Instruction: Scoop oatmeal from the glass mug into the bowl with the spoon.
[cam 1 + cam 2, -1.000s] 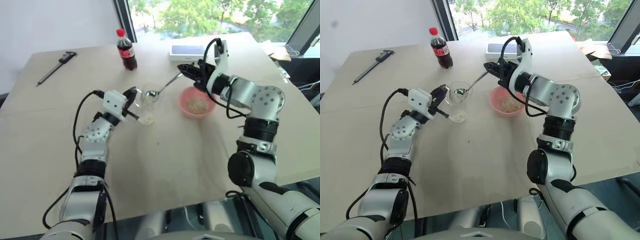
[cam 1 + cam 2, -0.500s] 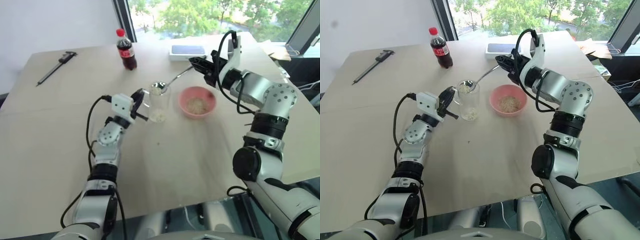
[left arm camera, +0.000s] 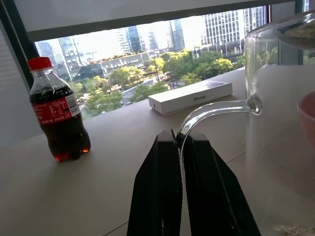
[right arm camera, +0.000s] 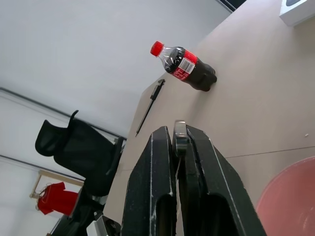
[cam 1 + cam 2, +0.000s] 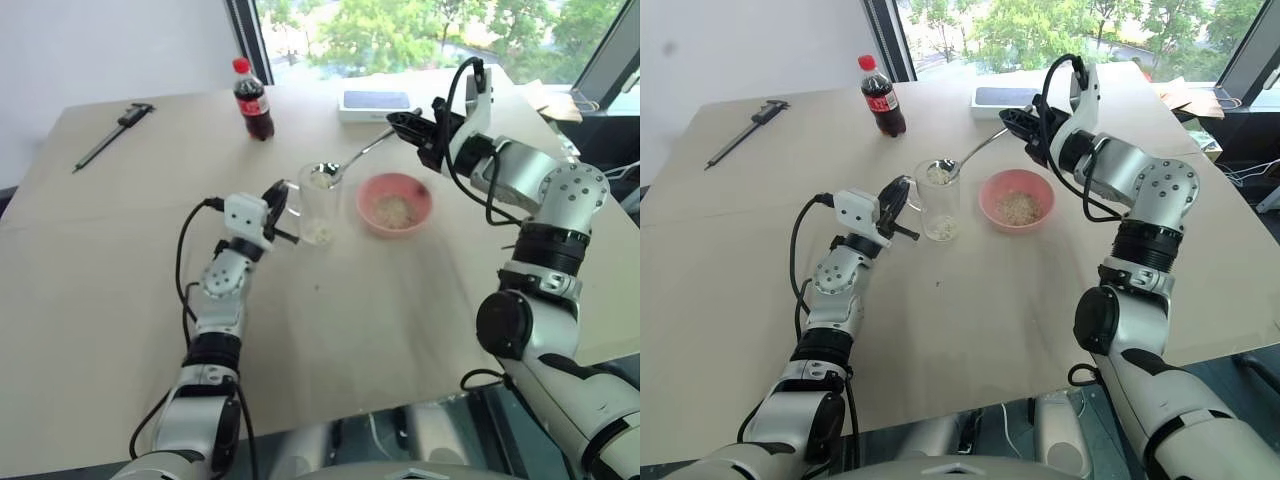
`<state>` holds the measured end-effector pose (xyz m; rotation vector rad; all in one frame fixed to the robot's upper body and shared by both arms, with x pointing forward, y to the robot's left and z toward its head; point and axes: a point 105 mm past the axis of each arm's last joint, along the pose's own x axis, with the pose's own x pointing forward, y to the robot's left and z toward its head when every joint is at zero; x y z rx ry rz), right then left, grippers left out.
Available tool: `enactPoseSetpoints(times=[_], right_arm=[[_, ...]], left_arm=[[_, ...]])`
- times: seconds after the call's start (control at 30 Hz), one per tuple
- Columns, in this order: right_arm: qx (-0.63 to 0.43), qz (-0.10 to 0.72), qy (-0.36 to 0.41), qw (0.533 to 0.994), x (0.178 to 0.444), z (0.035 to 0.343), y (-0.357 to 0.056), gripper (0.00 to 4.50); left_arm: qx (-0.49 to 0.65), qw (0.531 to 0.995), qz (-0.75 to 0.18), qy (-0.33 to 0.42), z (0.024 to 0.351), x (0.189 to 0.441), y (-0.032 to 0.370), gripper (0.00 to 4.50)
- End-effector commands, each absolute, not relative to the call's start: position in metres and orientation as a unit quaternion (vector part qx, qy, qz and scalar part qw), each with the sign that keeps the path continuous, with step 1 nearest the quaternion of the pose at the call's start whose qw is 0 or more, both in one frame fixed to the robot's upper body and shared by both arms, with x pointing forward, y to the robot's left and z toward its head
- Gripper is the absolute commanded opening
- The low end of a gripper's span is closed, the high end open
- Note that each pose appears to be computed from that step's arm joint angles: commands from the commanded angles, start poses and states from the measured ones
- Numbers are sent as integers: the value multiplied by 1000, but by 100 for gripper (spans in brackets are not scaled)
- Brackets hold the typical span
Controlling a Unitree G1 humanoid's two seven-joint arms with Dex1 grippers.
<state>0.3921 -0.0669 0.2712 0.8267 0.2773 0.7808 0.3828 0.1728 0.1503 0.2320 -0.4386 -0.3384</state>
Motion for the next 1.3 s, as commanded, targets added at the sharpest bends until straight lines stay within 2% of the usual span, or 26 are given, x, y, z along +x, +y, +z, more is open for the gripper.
enactPoseSetpoints(times=[0.03,0.37,0.7,1.0,1.1,1.3], right_arm=[[401,381,105,826,388,289,-67,0],[455,373,102,802,387,302,-75,0],[456,337,78,820,392,312,-111,0],[462,274,74,840,404,294,-154,0],[438,265,79,855,404,284,-156,0],[294,264,70,916,400,269,-150,0]], left_arm=[[125,946,-166,-247,164,376,174,5],[131,944,-186,-237,156,376,168,5],[127,946,-180,-237,157,376,170,5],[126,951,-155,-236,156,371,183,5],[112,957,-135,-232,155,370,189,5],[110,960,-118,-231,155,363,192,5]])
